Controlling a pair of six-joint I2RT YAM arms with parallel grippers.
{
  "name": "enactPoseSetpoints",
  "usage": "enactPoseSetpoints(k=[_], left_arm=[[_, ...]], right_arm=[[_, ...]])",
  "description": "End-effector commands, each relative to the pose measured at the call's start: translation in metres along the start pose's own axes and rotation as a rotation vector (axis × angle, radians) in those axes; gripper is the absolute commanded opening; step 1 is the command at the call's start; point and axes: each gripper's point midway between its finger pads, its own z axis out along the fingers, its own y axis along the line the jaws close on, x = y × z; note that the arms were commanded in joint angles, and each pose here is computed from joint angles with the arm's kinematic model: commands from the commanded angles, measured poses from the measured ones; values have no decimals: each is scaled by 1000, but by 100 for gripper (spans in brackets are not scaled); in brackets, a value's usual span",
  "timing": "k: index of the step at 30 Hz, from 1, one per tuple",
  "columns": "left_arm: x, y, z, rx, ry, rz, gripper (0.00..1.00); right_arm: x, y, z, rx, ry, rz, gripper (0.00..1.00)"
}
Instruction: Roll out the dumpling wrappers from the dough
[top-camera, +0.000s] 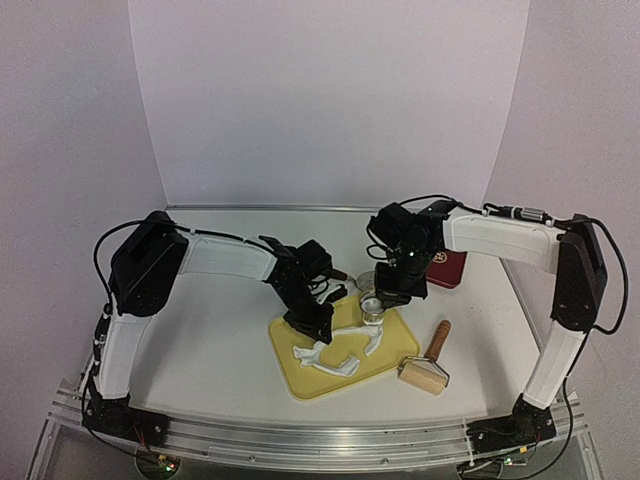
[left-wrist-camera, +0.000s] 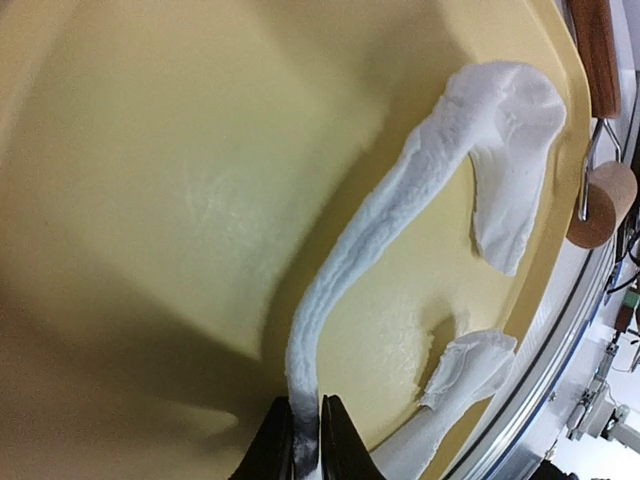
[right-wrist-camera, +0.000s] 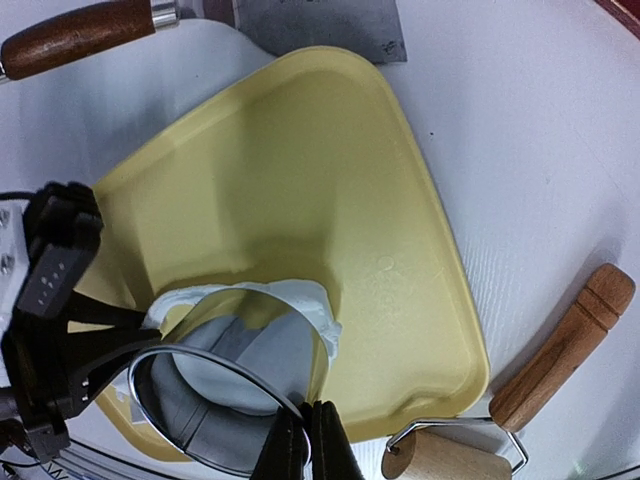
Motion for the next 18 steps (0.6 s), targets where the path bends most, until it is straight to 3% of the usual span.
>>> enactPoseSetpoints(k=[1, 5, 7, 9, 13, 18], left_arm=[[33, -2, -2, -6, 58, 83, 8], [54, -19, -7, 42, 66, 153, 9], [56, -21, -11, 43, 57, 153, 18], [50, -23, -17, 33, 33, 147, 34], [10, -27, -46, 3, -91, 111, 56], [-48, -21, -89, -12, -274, 0, 66]], right_arm=[[-26, 7, -14, -6, -72, 21, 0], [-38, 20, -7, -15, -68, -5, 0], [-42, 25, -3, -13, -66, -13, 0], [-46, 27, 0, -6, -68, -16, 0], [-50, 27, 6, 11, -72, -19, 0], [-52, 25, 10, 28, -75, -9, 0]])
